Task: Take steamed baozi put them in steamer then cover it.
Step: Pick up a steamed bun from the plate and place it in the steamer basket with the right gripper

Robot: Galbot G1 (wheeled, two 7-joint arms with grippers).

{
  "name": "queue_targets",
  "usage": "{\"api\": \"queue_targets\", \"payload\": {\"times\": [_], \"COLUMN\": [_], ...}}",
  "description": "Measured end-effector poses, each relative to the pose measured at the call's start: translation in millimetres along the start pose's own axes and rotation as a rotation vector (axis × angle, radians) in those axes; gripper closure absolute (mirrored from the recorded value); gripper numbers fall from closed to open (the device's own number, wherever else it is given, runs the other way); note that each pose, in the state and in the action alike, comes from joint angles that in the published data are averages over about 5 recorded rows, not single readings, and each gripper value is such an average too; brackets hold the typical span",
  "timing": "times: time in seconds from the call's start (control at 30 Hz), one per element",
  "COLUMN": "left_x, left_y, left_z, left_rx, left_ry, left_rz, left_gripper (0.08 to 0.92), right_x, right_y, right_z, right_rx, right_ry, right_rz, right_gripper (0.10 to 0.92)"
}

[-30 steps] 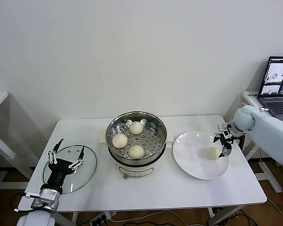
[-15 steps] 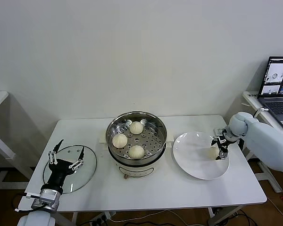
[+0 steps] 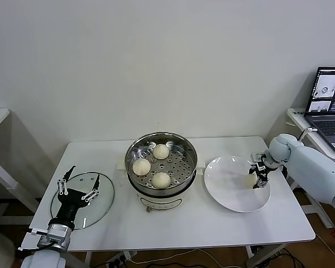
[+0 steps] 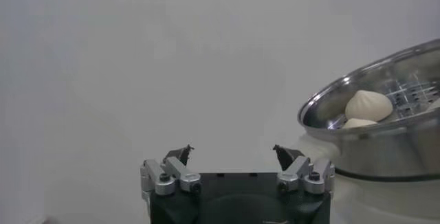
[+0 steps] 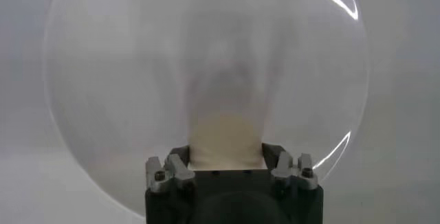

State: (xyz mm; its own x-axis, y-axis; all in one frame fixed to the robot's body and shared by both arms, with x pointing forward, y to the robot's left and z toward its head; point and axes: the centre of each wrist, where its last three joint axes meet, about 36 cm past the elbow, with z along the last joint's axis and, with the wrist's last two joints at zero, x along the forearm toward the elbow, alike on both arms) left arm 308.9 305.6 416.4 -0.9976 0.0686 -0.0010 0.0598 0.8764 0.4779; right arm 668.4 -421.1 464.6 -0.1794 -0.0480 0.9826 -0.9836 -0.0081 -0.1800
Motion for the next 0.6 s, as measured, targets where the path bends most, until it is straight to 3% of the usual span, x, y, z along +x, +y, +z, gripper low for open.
{"api": "queue_targets", "payload": {"times": [0.27,0.6], "left_x": [-1.6,-3.6], "left_y": [-1.3,0.0], "left_z": [-1.9,-3.4], "left_rx": [0.002,-0.002], "left_ry": [-0.007,-0.018], "left_rz": [0.003,0.004], "left_gripper": [0.177,0.177], "right_x": [32.1,129.8], "right_y": [-6.3,-24.9], "right_z": [-2.4,-35.6], "right_rx": [-0.026,-0.05], "right_ry": [-0.031,-0.096], "right_rz": [0.011,0.043], "right_gripper": [0.344,0.344]}}
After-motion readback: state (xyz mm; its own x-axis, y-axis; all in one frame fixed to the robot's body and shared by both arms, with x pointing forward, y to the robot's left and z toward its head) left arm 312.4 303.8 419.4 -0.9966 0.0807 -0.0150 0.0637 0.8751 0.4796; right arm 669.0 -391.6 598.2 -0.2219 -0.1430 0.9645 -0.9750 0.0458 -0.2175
